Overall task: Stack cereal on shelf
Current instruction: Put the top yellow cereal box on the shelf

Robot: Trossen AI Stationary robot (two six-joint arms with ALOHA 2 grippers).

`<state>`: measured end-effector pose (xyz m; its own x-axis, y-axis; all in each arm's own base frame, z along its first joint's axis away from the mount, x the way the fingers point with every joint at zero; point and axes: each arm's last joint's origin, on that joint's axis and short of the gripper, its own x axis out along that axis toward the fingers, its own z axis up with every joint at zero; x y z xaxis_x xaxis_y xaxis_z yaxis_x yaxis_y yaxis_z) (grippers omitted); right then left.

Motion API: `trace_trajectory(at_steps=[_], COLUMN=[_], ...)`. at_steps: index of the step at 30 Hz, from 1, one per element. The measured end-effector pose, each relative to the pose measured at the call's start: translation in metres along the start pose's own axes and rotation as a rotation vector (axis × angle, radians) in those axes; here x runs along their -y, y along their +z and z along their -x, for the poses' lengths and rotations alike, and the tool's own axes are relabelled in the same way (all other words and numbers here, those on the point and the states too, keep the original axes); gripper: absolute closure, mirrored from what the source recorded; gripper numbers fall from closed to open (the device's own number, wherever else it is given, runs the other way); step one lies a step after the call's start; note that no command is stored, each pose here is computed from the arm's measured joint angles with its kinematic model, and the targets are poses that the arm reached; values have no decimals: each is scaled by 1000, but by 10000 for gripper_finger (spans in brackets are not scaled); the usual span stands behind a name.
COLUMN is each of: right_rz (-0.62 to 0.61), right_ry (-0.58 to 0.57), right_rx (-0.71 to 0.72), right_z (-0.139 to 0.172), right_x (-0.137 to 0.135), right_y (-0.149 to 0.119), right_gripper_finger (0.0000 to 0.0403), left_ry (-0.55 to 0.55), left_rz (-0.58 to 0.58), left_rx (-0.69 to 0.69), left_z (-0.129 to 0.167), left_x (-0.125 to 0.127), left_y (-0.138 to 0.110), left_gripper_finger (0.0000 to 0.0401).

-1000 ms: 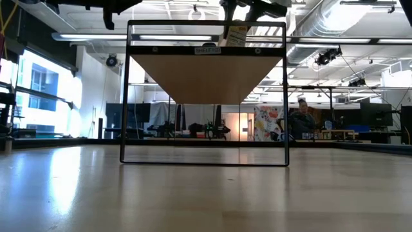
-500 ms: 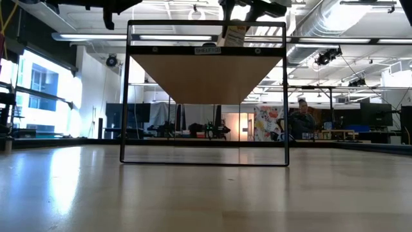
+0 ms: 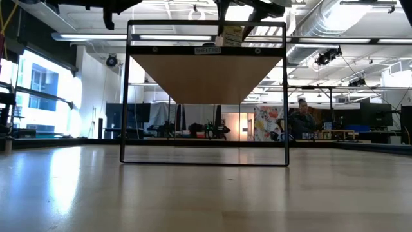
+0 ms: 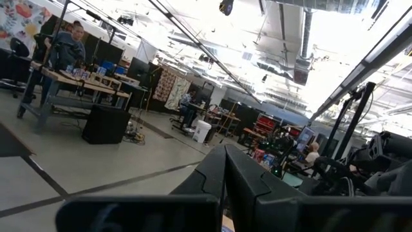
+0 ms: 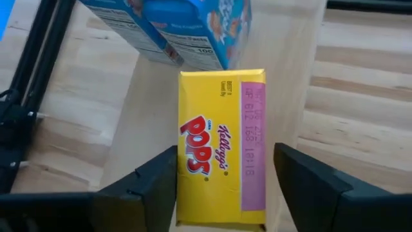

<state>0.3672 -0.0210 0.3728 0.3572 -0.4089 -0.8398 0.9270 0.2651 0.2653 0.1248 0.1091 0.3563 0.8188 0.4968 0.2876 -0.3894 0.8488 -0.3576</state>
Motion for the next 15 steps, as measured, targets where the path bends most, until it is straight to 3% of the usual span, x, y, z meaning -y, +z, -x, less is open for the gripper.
trace_trajectory(at_steps=[15], right_rz=[151], right_ry=[103], right_rx=[89], right_z=[28], right_x=[-6], right_y=[16], right_gripper_finger=[162], left_ry=[3], left_rz=[2], left_rx=[-7], left_z=[0], left_x=[0], left_y=[-1], left_gripper_finger=[401])
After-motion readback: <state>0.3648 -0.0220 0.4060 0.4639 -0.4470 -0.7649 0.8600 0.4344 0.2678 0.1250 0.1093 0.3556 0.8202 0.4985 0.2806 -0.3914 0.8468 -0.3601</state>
